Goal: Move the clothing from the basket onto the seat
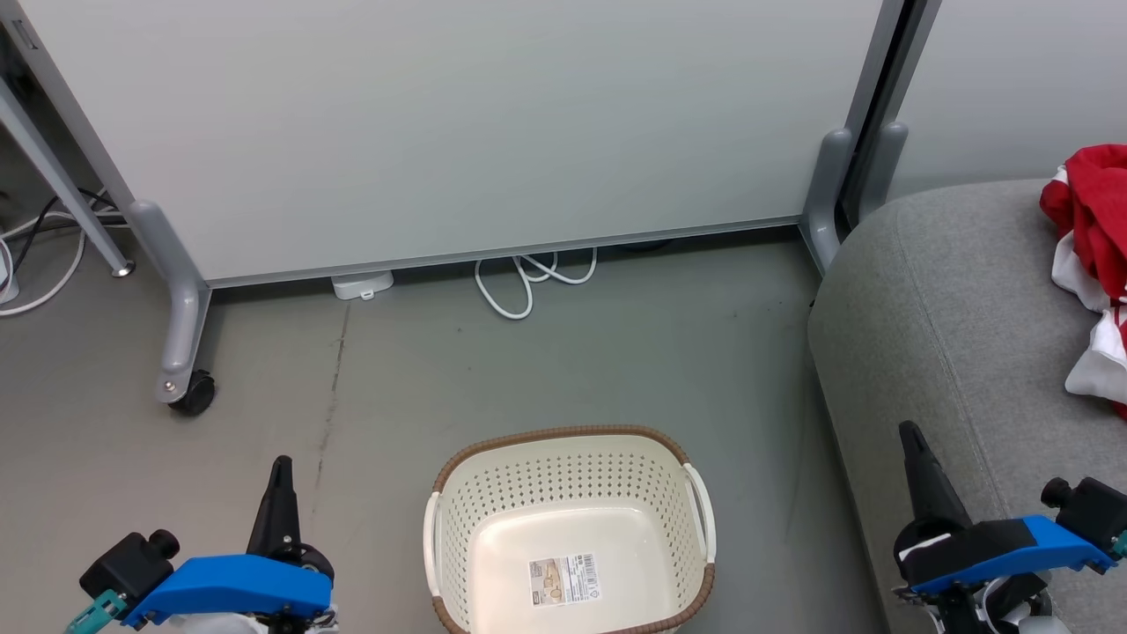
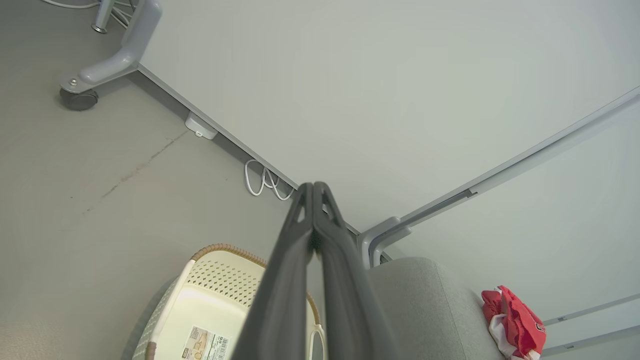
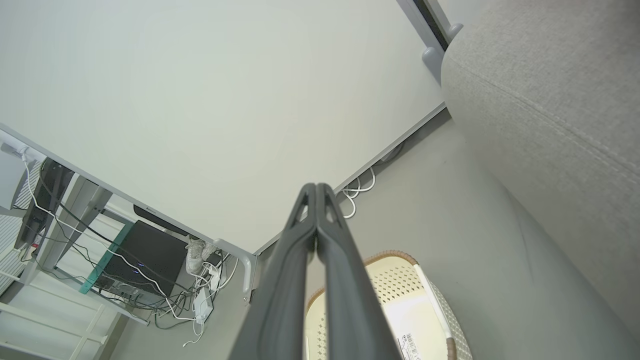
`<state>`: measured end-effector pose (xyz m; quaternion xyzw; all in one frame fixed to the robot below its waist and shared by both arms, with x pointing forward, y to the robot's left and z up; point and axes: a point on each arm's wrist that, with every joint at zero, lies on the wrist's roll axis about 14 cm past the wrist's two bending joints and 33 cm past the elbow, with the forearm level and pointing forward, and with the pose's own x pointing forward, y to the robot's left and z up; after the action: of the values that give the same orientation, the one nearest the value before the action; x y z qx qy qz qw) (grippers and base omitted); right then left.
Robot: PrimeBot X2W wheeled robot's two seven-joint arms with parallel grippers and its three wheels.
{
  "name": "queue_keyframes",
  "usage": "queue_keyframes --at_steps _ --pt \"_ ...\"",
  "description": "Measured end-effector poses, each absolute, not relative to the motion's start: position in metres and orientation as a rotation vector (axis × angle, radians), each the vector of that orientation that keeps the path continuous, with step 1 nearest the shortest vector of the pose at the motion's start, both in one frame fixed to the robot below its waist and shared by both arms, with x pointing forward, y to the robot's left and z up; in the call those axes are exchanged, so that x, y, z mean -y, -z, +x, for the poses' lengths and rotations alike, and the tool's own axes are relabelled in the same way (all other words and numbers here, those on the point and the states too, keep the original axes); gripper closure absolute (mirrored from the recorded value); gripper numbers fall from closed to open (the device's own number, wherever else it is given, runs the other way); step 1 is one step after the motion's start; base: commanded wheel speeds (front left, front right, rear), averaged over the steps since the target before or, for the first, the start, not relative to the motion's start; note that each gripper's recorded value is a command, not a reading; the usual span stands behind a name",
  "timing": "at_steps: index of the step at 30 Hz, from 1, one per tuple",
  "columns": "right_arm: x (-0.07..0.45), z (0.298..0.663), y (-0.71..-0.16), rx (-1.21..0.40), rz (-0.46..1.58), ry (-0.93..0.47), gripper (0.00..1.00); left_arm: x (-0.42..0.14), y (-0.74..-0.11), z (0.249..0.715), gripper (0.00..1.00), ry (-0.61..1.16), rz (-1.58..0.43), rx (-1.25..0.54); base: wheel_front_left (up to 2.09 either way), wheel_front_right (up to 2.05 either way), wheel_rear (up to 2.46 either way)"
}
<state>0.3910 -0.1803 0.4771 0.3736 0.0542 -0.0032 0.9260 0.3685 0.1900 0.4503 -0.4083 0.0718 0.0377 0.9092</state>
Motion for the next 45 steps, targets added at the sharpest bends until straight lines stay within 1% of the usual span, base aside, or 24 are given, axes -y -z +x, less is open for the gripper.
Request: queue_keyframes --at_steps 25,45 --pt "0.187 0.39 -0.483 -0.091 1.064 0.029 1.0 -0.194 -0.465 0.376 1.0 -0.087 -1.112 -0.112 0.0 0.0 0.0" --pt "0.192 0.389 -0.489 -0.068 1.257 0.031 1.0 -0.197 -0.478 0.38 1.0 -0.073 -1.288 -0.079 0.0 0.0 0.0"
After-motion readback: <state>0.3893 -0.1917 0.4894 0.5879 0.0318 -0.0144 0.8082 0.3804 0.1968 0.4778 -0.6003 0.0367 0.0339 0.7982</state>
